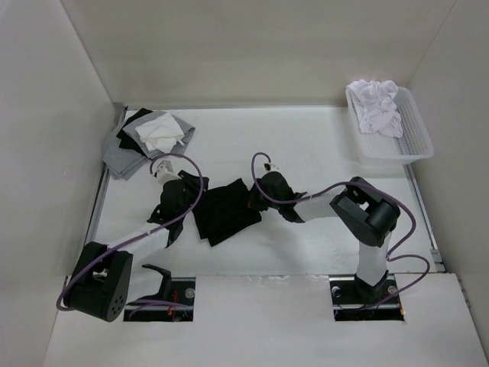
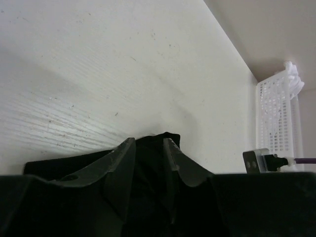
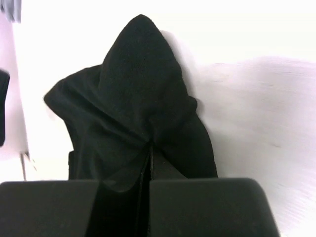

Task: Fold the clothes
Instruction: Fold the tank top

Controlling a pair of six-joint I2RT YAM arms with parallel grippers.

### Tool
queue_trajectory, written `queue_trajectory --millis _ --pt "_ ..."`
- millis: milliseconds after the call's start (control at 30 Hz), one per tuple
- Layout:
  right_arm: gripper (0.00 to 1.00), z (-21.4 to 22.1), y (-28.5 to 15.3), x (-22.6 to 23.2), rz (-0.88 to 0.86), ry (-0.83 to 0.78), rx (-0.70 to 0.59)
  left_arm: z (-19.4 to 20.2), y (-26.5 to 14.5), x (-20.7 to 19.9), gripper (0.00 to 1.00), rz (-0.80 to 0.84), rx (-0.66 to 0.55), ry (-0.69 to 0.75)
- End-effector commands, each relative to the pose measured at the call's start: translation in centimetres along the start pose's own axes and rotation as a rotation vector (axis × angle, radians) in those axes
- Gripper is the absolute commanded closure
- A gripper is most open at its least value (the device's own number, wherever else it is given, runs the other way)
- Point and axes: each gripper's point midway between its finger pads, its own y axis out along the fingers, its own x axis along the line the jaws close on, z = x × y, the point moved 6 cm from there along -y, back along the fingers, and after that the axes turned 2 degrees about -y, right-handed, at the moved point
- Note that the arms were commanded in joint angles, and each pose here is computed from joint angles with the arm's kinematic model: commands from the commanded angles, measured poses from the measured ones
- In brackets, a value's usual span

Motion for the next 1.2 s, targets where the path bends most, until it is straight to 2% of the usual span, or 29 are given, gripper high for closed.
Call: queue_trajectory --millis 0,300,467,633,800,900,1167 --pt "0.99 -1.7 -1.5 -1.7 0.050 0.115 -0.111 -0.6 -0.1 -1.0 0.71 0.026 -0.019 0.006" --pt "0.97 -4.5 -5.1 -5.4 0.114 0.243 -0.272 0.1 -0.2 0.2 0.65 -0.010 0.013 0.037" --pt "0.75 -6.4 -6.9 -2.0 -0.026 0.188 -0.273 0.3 0.0 -0.5 0.64 -0.009 0.034 0.081" --pt "0.58 -7.9 -12.0 0.9 -0.137 0.078 -0.344 0.6 -1.1 -0.4 0.60 -0.031 0.052 0.186" --pt "0.48 -9.8 -16.8 -1.3 -0.040 -0.005 -0.457 1.8 -2.6 0.3 0.52 -0.047 0.090 0.278" --pt "0.47 -11.0 -18.5 -3.2 0.051 -0.034 -0.526 2.4 -3.2 0.8 0.50 -0.085 0.132 0.309" --pt "0.46 -10.9 -19.6 -8.7 0.226 0.015 -0.689 2.2 -3.8 1.7 0.50 -0.132 0.149 0.309"
